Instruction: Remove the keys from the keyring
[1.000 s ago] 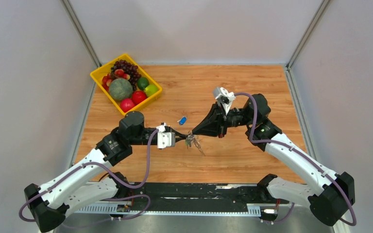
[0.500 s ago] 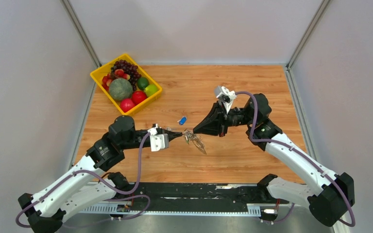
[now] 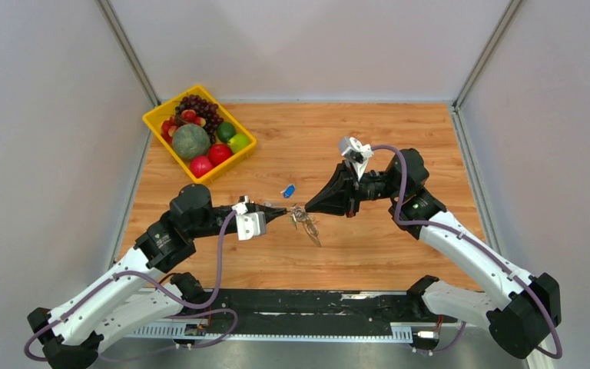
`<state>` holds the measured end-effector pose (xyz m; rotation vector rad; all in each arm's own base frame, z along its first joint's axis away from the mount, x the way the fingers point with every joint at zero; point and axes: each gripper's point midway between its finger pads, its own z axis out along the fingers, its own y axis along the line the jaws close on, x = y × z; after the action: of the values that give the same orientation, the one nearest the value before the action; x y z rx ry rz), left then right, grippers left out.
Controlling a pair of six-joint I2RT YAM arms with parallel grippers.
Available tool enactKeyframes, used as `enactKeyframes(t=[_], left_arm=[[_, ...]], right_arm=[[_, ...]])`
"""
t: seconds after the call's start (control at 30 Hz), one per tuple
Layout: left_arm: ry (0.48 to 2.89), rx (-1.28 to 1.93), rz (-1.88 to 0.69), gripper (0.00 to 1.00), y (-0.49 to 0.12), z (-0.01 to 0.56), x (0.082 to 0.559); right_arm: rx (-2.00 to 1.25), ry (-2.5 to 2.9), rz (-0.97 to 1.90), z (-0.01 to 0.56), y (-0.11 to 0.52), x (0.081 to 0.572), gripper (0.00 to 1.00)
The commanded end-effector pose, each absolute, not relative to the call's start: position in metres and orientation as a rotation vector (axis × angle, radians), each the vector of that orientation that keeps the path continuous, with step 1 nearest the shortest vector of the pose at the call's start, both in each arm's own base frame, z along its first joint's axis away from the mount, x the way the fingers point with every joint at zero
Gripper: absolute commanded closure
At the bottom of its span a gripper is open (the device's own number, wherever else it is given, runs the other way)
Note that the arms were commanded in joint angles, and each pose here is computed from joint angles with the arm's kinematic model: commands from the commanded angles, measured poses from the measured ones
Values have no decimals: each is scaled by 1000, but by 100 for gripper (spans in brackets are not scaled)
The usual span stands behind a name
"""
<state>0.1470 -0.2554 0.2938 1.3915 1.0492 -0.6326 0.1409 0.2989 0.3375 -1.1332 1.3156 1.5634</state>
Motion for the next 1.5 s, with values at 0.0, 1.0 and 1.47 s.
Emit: enactKeyframes(t=[0.0, 1.0, 1.47], left_arm=[[1038, 1386, -644, 100, -254, 299, 143], [1019, 1476, -687, 100, -264, 292, 135], [1083, 1398, -600, 100, -252, 298, 148]], right_arm=[[-1155, 1239, 1529, 349, 297, 140, 100], [-1196, 1220, 1534, 345, 311, 137, 100], [-1223, 1219, 1537, 340, 309, 127, 100]])
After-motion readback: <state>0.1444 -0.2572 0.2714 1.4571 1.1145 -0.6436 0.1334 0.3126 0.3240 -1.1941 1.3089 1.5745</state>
